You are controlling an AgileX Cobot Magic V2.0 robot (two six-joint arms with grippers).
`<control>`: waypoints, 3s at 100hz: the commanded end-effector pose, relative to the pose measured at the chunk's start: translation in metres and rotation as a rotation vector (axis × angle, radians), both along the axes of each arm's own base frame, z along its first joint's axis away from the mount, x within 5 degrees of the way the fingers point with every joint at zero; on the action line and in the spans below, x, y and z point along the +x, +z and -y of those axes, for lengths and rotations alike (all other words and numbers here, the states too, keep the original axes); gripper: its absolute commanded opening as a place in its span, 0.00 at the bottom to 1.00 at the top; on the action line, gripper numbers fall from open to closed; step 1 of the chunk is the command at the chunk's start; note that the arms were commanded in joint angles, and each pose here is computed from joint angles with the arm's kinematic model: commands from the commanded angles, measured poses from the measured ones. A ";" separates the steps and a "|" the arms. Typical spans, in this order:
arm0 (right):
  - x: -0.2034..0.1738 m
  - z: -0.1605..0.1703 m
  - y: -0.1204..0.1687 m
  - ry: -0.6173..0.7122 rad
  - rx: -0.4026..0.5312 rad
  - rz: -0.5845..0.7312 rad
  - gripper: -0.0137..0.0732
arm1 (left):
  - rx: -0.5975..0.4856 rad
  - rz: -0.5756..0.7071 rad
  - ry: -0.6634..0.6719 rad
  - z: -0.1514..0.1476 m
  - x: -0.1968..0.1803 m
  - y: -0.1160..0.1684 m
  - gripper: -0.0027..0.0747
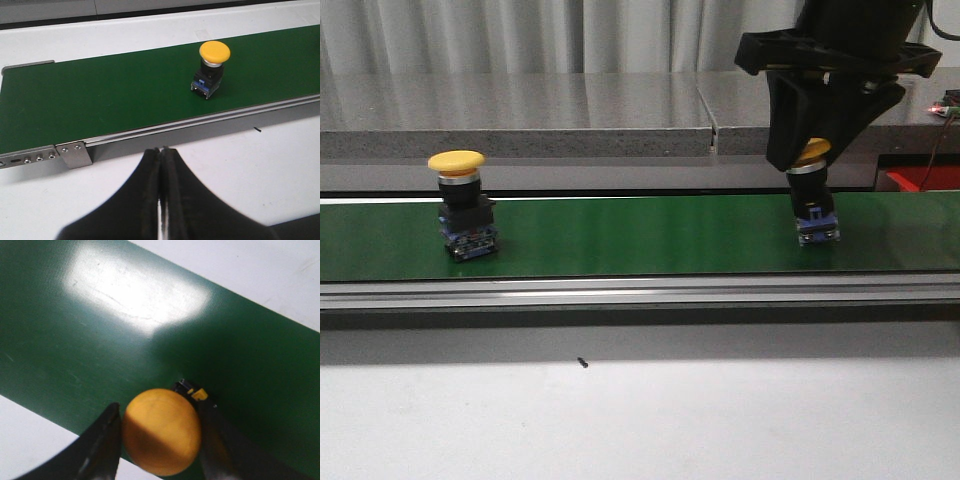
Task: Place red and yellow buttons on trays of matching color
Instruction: 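Lower the right gripper onto the first yellow button at the belt's end, then carry the yellow button into the yellow tray and open the right gripper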
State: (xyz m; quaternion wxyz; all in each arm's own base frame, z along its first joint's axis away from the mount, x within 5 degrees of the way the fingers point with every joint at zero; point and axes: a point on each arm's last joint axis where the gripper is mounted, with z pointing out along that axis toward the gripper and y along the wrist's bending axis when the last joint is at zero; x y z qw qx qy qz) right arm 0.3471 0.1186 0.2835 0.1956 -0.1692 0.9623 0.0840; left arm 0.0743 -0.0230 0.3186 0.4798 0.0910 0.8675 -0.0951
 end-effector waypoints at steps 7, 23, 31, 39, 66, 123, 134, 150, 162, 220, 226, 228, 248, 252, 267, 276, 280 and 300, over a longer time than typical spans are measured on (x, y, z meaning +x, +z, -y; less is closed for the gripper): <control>-0.016 0.011 0.054 -0.019 0.054 0.164 0.26 | -0.032 0.080 0.004 0.001 0.003 0.013 0.01; -0.037 0.032 0.083 -0.083 0.083 0.212 0.26 | -0.032 0.080 0.004 0.001 0.003 0.013 0.01; -0.049 0.046 0.093 -0.118 0.088 0.239 0.26 | -0.032 0.080 0.004 0.001 0.003 0.013 0.01; -0.062 0.059 0.101 -0.154 0.091 0.276 0.26 | -0.032 0.080 0.004 0.001 0.003 0.013 0.01; -0.096 0.103 0.092 -0.319 0.084 0.264 0.26 | -0.032 0.080 0.004 0.001 0.003 0.013 0.01; -0.143 0.154 0.042 -0.610 0.067 0.223 0.26 | -0.032 0.080 0.004 0.001 0.003 0.013 0.01; -0.147 0.168 0.026 -0.684 0.058 0.208 0.26 | -0.032 0.080 0.004 0.001 0.003 0.013 0.01; -0.151 0.186 0.005 -0.820 0.091 0.240 0.26 | -0.032 0.080 0.004 0.001 0.003 0.013 0.01; -0.158 0.196 -0.015 -0.907 0.112 0.251 0.26 | -0.032 0.080 0.004 0.001 0.003 0.013 0.01; -0.160 0.216 -0.071 -1.103 0.151 0.243 0.26 | -0.032 0.080 0.004 0.001 0.003 0.013 0.01; -0.158 0.217 -0.076 -1.112 0.158 0.215 0.26 | -0.032 0.080 0.004 0.001 0.003 0.013 0.01; -0.157 0.217 -0.078 -1.114 0.159 0.209 0.26 | -0.032 0.080 0.004 0.001 0.003 0.013 0.01; -0.156 0.218 -0.082 -1.119 0.163 0.190 0.45 | -0.032 0.080 0.004 0.001 0.003 0.013 0.01; -0.156 0.217 -0.082 -1.119 0.163 0.187 0.55 | -0.032 0.080 0.004 0.001 0.003 0.013 0.01; -0.157 0.216 -0.074 -1.110 0.169 0.204 0.88 | -0.032 0.080 0.004 0.001 0.003 0.013 0.01; -0.159 0.214 -0.063 -1.092 0.168 0.226 0.88 | -0.032 0.080 0.004 0.001 0.003 0.013 0.01; -0.159 0.213 -0.058 -1.082 0.168 0.229 0.88 | -0.032 0.080 0.004 0.001 0.003 0.013 0.01; -0.167 0.209 -0.032 -0.989 0.095 0.212 0.88 | -0.032 0.080 0.004 0.001 0.003 0.013 0.01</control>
